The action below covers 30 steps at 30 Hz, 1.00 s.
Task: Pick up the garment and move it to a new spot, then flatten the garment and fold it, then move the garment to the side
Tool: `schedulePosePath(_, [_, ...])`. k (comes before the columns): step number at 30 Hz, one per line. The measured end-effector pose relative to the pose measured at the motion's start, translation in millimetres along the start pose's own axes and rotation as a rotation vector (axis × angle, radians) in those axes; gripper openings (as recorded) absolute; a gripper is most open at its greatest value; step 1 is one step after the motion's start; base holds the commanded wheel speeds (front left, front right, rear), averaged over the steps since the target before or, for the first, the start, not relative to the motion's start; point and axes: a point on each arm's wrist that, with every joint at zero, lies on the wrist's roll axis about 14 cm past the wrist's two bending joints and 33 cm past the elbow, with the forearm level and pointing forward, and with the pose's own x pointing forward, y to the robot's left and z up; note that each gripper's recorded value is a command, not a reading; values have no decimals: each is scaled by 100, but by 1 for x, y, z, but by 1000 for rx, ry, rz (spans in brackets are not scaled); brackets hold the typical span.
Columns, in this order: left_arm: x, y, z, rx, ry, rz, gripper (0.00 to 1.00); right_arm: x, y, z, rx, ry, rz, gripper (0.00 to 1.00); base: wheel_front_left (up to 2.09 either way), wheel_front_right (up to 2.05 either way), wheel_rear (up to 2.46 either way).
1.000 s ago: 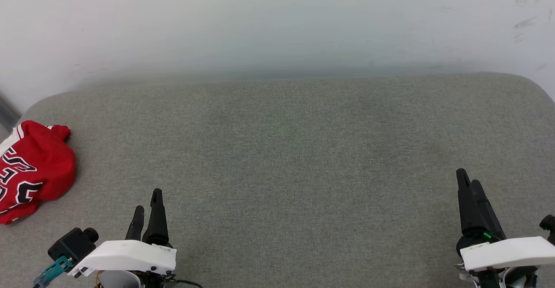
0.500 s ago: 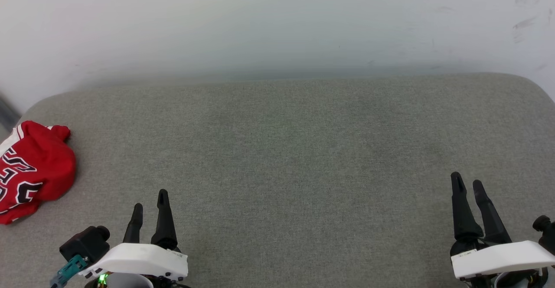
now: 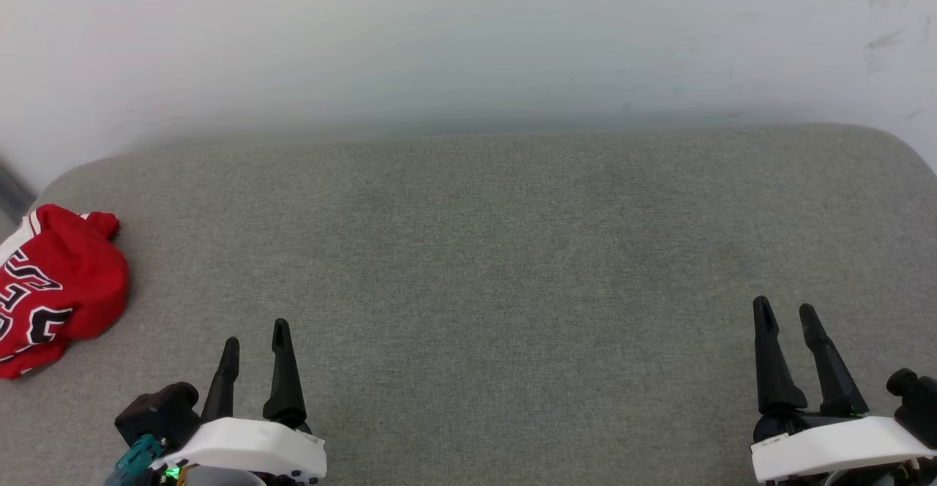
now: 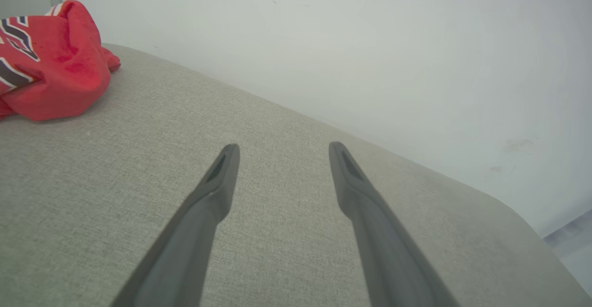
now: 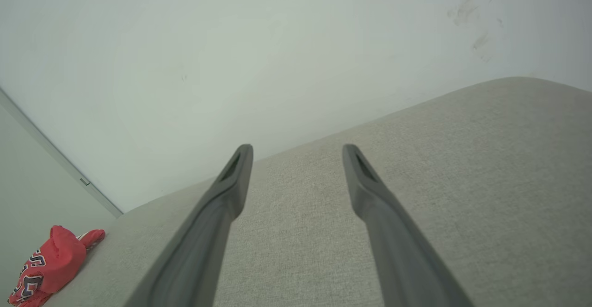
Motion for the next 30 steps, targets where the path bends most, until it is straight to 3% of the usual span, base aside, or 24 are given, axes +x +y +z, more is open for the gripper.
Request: schedulePosePath(30, [-8,-6,-1,223,-45,-56,100,-7,13,4,-259,-34,66,100,0,0,0])
